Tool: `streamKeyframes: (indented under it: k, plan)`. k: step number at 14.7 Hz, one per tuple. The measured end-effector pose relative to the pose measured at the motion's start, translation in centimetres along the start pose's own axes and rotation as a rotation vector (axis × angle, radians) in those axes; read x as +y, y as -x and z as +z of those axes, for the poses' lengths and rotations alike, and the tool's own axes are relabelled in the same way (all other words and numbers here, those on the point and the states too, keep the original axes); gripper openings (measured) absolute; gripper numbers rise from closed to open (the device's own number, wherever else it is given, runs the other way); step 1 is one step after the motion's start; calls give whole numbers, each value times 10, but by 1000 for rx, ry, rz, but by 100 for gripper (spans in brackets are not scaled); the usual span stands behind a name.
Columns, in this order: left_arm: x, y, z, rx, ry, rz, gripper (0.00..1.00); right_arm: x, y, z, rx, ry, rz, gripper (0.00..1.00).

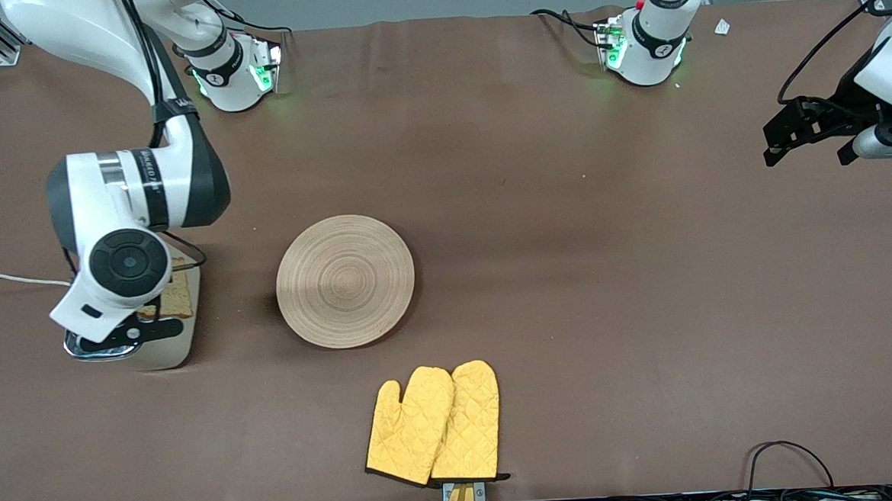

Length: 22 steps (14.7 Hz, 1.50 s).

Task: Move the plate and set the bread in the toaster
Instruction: 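Lift the bread with the right gripper and carry it above the toaster, then lower the bread into the toaster slot and open the right gripper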

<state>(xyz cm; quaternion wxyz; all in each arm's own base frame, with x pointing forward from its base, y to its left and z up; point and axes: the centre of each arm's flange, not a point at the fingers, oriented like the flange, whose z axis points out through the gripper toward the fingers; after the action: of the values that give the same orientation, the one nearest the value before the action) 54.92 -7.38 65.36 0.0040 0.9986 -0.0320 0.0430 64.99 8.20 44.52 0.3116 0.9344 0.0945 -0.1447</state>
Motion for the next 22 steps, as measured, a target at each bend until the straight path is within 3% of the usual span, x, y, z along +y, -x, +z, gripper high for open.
streamKeyframes:
  k: [3, 6, 13, 22]
  plan:
    - [2, 0, -1, 2, 0, 4, 100, 19, 5, 11, -55, 36, 18, 4]
    - [4, 0, -1, 3, 1, 5, 100, 32, 7, 18, -77, 66, 40, 4]
    - [-4, -2, -13, 39, 2, -8, 100, 44, 6, 22, -81, 115, 105, 4]
    - [0, 0, -13, 31, 2, -1, 100, 33, -9, 38, -84, 152, 141, 4]
